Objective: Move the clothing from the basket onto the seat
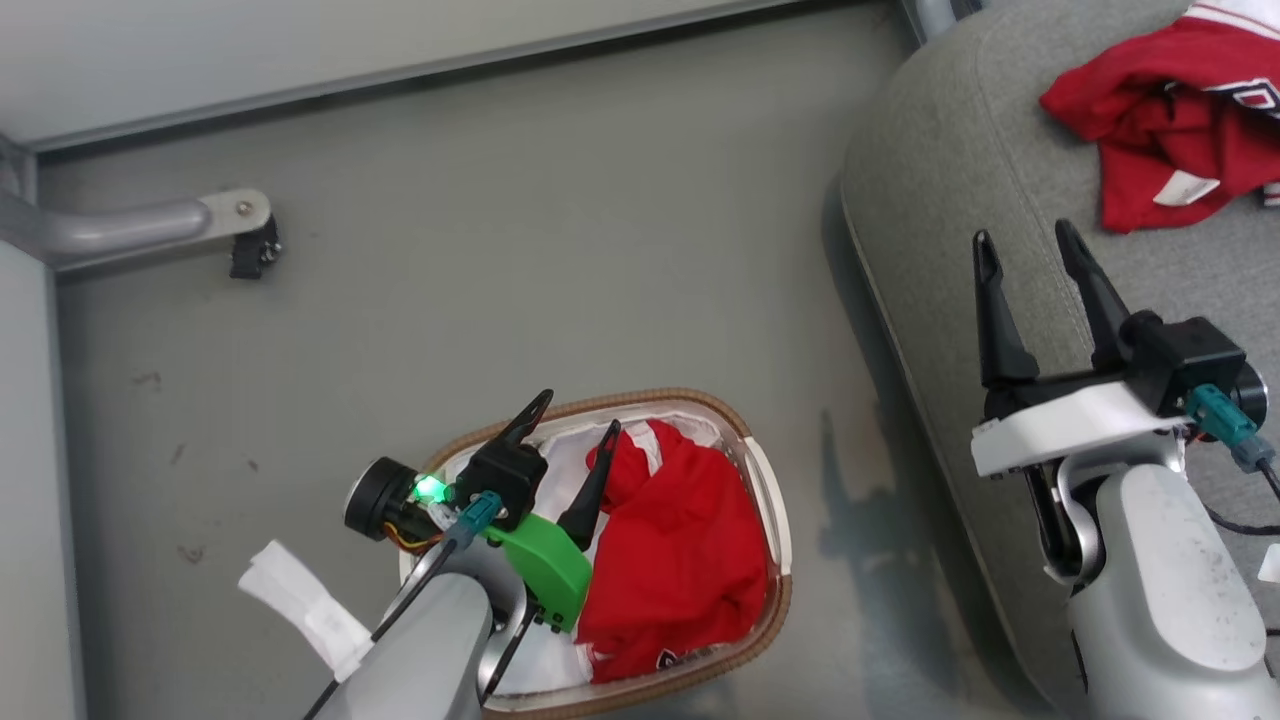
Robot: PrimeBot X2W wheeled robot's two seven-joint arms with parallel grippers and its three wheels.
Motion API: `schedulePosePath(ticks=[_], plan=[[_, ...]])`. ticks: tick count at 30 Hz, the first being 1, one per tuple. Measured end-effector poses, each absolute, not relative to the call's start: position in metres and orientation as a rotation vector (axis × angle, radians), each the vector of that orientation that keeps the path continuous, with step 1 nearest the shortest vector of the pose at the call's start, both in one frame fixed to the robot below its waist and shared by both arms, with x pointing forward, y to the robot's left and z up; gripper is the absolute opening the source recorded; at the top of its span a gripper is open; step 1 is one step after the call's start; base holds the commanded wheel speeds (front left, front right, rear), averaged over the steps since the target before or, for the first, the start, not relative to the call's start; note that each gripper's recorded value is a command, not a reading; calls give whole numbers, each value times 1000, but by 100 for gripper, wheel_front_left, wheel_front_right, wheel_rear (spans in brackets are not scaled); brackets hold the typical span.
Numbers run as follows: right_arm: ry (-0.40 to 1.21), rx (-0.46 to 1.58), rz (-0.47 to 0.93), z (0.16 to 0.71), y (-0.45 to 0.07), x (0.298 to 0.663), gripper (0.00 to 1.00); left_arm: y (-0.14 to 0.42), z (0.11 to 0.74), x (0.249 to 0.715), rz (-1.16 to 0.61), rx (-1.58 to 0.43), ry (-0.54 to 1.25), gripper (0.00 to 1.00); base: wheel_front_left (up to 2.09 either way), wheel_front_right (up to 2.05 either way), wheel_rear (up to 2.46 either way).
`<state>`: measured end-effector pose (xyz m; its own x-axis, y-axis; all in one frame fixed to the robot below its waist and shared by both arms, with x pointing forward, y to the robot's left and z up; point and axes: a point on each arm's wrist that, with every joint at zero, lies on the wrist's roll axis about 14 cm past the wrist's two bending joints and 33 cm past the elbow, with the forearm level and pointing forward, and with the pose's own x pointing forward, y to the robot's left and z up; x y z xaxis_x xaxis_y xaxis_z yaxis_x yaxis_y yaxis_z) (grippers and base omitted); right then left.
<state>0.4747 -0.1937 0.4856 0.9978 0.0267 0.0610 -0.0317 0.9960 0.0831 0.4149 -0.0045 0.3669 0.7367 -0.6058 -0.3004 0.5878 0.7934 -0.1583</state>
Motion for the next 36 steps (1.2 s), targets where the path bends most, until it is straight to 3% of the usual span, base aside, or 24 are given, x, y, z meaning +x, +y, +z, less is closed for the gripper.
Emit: schedulePosePath(ticks=[8, 17, 34, 36], plan=[[-30, 94, -9, 459, -211, 502, 100, -30, 280, 404, -872, 103, 558, 100, 0, 0, 0], [53, 97, -19, 409, -219, 521, 100, -47, 204, 391, -1010, 142, 717, 100, 0, 0, 0], [134, 47, -37, 356, -240, 533, 100, -71, 104, 365, -1121, 122, 925, 100, 0, 0, 0], [146, 40, -41, 352, -242, 531, 100, -77, 100, 357, -1136, 105, 943, 36, 0, 0, 0]])
